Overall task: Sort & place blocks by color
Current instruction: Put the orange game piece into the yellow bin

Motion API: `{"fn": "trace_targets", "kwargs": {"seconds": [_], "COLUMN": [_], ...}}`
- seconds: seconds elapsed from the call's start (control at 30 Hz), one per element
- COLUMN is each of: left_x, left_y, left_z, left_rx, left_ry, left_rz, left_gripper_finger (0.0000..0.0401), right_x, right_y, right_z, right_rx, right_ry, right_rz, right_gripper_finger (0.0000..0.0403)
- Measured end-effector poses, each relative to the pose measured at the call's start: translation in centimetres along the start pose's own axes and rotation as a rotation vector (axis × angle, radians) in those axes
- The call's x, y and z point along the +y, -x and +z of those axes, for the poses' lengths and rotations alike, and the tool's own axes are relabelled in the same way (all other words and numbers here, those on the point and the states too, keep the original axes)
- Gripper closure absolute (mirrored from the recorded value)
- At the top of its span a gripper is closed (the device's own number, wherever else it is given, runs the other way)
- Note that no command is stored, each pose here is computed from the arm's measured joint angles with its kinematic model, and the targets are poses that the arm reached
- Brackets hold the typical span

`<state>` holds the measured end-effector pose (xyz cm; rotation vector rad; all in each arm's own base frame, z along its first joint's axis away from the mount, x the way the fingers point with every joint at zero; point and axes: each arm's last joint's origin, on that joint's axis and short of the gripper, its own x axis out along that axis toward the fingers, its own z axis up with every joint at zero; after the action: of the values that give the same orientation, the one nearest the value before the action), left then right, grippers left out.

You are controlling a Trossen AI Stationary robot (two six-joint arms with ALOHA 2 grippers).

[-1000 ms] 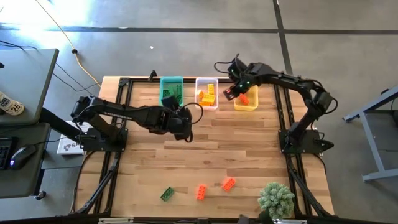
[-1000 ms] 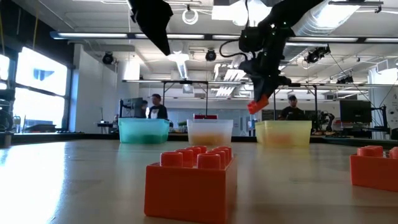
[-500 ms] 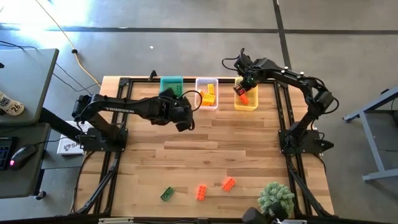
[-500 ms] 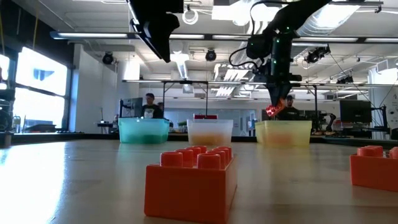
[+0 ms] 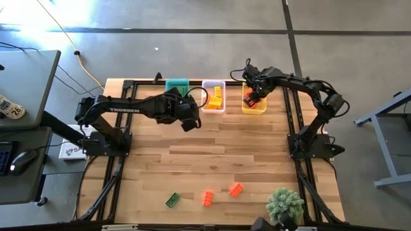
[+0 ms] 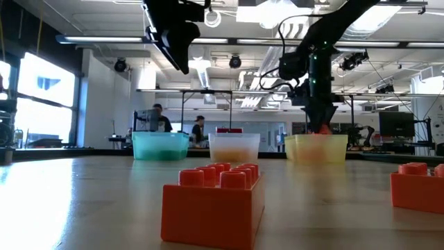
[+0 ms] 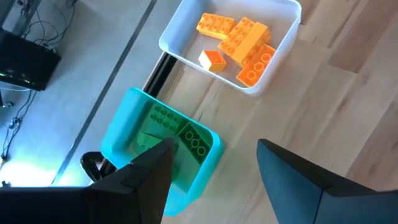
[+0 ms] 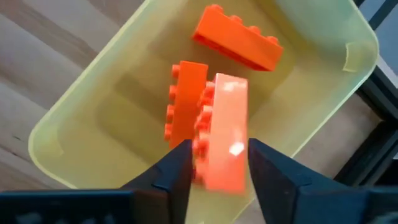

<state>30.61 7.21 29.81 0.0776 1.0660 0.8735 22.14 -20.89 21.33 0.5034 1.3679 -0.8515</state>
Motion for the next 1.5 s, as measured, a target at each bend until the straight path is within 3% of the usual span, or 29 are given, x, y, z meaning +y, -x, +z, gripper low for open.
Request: {"fn": "trace_targets", "kwargs": {"seconds": [0.23, 0.37, 0.63, 0.97, 1.13, 1.5], "left_x": [0.0, -0.1, -0.9, -2.6, -3.3, -4.7], "left_y": [0.0, 0.0, 0.8, 2.4, 2.9, 4.2], "left_z": [0.0, -0.2, -1.3, -2.3, -2.5, -3.2], "left_rx": [0.005, 0.02, 0.091, 0.097, 0.107, 0.095], "left_ry": [-0.013, -0.034, -0.068, -0.157, -0.14, -0.15], "left_rz": [-0.001, -0.032, -0.072, -0.096, -0.154, -0.207], "left_gripper_finger": [0.0185, 0.0185, 0.0185, 0.0185, 0.0185, 0.0185], "right_x": [0.8, 1.8, 6.2, 13.3, 16.3, 21.0], "right_y": [1.1, 2.7, 6.0, 8.0, 9.0, 10.8], "right_z": [0.2, 0.5, -1.1, -5.0, -7.6, -13.6], "right_rx": [0.004, 0.001, -0.075, -0.08, -0.041, -0.001], "right_ry": [-0.007, -0.036, 0.078, 0.299, 0.43, 0.636], "right_rz": [0.045, 0.125, 0.239, 0.314, 0.414, 0.487], "right_gripper_finger": [0.0206, 0.0203, 0.0202, 0.0202, 0.0201, 0.0201]}}
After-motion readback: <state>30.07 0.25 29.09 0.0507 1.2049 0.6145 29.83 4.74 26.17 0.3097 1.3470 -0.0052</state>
